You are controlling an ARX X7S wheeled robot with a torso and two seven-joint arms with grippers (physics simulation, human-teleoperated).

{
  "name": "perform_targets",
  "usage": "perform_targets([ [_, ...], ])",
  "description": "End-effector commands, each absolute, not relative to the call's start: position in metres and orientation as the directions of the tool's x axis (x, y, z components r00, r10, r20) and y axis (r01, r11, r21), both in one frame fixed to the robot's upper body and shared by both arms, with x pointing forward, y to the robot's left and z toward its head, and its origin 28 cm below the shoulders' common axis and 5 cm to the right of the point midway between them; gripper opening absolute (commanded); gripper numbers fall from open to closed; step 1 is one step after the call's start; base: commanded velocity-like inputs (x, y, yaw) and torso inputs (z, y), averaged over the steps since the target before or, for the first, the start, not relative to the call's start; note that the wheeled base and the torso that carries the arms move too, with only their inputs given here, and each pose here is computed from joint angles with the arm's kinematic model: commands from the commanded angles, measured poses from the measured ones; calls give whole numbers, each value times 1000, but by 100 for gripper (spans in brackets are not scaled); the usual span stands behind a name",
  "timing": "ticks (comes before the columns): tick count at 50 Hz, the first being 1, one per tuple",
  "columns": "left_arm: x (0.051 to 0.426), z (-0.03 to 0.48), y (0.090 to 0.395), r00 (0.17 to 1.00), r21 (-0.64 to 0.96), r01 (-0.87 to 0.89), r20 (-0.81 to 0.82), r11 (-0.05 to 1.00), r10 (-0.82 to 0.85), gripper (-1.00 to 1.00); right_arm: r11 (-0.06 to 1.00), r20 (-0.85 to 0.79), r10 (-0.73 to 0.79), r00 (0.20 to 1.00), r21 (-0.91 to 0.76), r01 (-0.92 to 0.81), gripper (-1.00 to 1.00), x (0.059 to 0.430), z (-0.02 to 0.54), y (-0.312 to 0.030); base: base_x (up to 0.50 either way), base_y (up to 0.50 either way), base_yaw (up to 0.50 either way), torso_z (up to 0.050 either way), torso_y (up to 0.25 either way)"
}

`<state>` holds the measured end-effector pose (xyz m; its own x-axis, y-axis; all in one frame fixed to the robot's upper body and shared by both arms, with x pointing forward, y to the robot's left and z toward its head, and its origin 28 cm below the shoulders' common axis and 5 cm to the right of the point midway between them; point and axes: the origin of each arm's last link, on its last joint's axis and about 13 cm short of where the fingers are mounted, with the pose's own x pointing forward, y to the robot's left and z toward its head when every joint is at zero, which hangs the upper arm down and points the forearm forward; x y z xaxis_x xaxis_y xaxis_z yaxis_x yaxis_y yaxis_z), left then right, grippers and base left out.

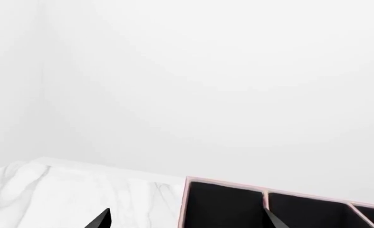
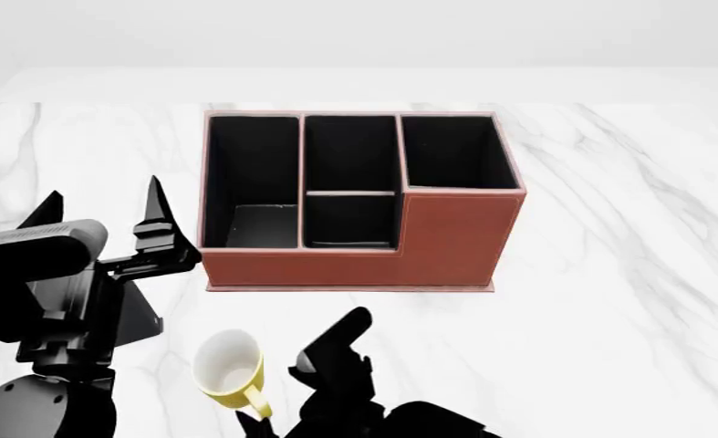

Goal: Pick up the yellow and white mug and place it to the right of the caddy.

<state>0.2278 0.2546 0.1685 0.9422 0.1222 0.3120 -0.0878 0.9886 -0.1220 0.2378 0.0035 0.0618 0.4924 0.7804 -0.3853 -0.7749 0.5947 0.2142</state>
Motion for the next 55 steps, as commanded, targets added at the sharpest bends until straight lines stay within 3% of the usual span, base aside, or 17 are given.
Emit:
perform_targets([
  [1, 228, 169, 255, 942, -123, -87, 313, 989, 122, 100, 588, -403, 782, 474, 229, -775, 100, 241, 53, 8, 0, 0, 0, 0, 0],
  [55, 227, 169, 255, 942, -125, -82, 315, 989, 118, 100, 582, -467, 774, 428, 257, -772, 100, 260, 27, 22, 0, 0, 0, 0, 0],
])
